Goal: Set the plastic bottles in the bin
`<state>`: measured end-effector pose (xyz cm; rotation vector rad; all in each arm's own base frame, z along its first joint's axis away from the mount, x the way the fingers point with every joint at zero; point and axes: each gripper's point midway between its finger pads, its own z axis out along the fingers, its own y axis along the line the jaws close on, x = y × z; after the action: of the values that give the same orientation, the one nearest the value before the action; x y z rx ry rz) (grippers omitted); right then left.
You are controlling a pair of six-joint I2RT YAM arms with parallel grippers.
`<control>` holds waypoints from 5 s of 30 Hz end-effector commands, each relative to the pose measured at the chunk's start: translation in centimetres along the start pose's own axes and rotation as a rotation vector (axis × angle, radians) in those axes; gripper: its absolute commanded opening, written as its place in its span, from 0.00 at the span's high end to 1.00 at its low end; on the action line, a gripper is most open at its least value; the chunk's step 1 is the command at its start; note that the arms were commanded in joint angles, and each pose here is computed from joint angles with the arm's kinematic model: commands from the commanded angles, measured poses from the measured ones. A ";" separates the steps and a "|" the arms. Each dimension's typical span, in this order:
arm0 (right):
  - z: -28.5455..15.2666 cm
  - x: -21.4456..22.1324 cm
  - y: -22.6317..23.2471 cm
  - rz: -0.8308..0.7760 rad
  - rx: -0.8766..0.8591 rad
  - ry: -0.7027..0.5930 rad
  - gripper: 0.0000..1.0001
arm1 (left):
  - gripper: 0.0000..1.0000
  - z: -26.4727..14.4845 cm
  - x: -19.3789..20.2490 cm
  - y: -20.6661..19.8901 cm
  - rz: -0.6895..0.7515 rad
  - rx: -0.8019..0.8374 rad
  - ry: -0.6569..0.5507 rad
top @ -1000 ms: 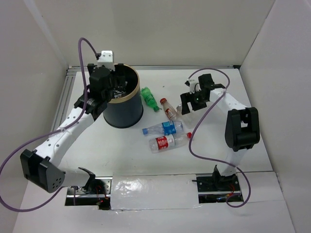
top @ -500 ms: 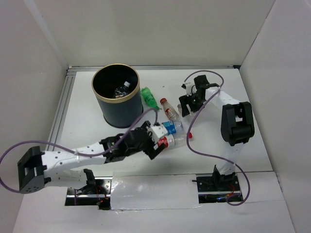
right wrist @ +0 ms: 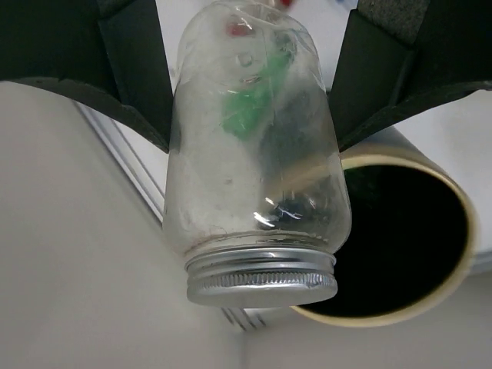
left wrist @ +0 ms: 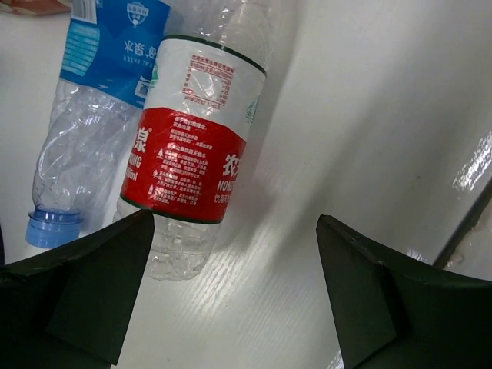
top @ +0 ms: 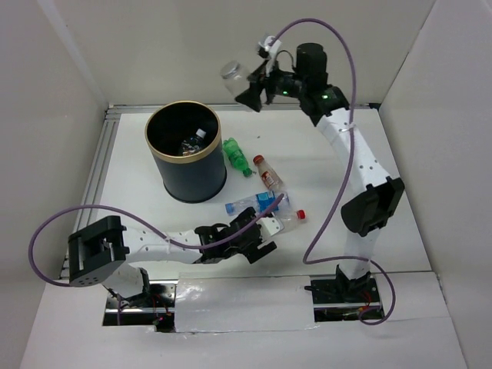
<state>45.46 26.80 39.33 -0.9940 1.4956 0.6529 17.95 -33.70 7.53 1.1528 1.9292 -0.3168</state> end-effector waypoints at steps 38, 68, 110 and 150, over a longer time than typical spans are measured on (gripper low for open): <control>-15.5 12.9 -3.4 0.169 0.173 0.200 0.00 | 1.00 -2.4 -9.2 1.3 -0.100 -0.067 -0.151; -5.0 26.4 16.9 -0.447 -0.538 0.483 0.01 | 0.00 -23.2 -10.0 35.9 -0.651 -1.002 -0.436; 8.7 -10.3 14.1 -0.335 -0.280 -0.369 0.96 | 0.00 -9.8 2.8 9.2 -0.921 -0.236 -0.255; -0.9 36.6 3.9 0.431 0.172 0.901 0.16 | 0.00 -7.0 -0.8 6.6 -0.788 -0.282 -0.177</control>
<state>43.65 20.61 5.55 -0.8574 2.4981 0.3915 18.96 -26.49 12.35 0.1749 2.1453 -0.5493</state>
